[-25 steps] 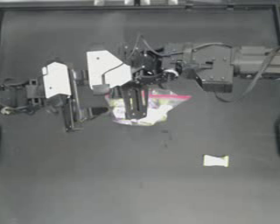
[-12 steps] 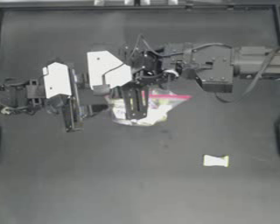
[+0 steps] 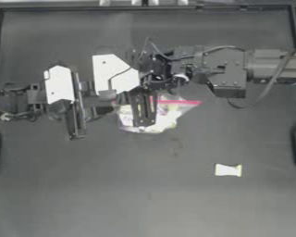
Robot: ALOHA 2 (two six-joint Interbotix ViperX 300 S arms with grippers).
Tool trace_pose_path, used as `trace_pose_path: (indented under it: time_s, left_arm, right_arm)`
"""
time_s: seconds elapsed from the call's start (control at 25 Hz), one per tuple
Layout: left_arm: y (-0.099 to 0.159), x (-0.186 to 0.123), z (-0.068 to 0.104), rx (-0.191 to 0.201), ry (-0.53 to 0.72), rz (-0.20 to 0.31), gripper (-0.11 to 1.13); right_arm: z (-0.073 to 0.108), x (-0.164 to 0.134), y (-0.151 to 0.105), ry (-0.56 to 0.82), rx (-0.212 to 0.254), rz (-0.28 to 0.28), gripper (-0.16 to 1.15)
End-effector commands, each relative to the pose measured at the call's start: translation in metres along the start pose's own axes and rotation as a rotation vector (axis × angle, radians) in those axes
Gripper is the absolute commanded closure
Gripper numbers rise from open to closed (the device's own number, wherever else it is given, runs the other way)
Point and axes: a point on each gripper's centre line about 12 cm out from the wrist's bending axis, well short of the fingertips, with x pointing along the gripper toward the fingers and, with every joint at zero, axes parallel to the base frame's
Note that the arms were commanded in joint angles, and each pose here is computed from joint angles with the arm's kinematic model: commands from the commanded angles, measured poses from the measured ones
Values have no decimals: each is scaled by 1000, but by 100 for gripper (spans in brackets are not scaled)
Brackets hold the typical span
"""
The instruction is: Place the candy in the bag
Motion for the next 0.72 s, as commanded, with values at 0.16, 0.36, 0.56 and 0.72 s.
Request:
trace_pose_path:
  time_s: [0.16,0.36,0.56,0.72]
  left_arm:
    - [2,-7,18,-1,-62,7,28]
    - [2,-6,16,-1,-53,6,28]
    - [2,-6,16,-1,-49,6,28]
    - [2,-5,14,-1,-43,5,28]
  right_arm:
    - [13,-24,-1,-60,-2,-13,92]
    - [13,-24,-1,-62,-4,-13,92]
    - [15,-25,-1,-66,-6,-14,92]
    - [15,-25,-1,-66,-6,-14,92]
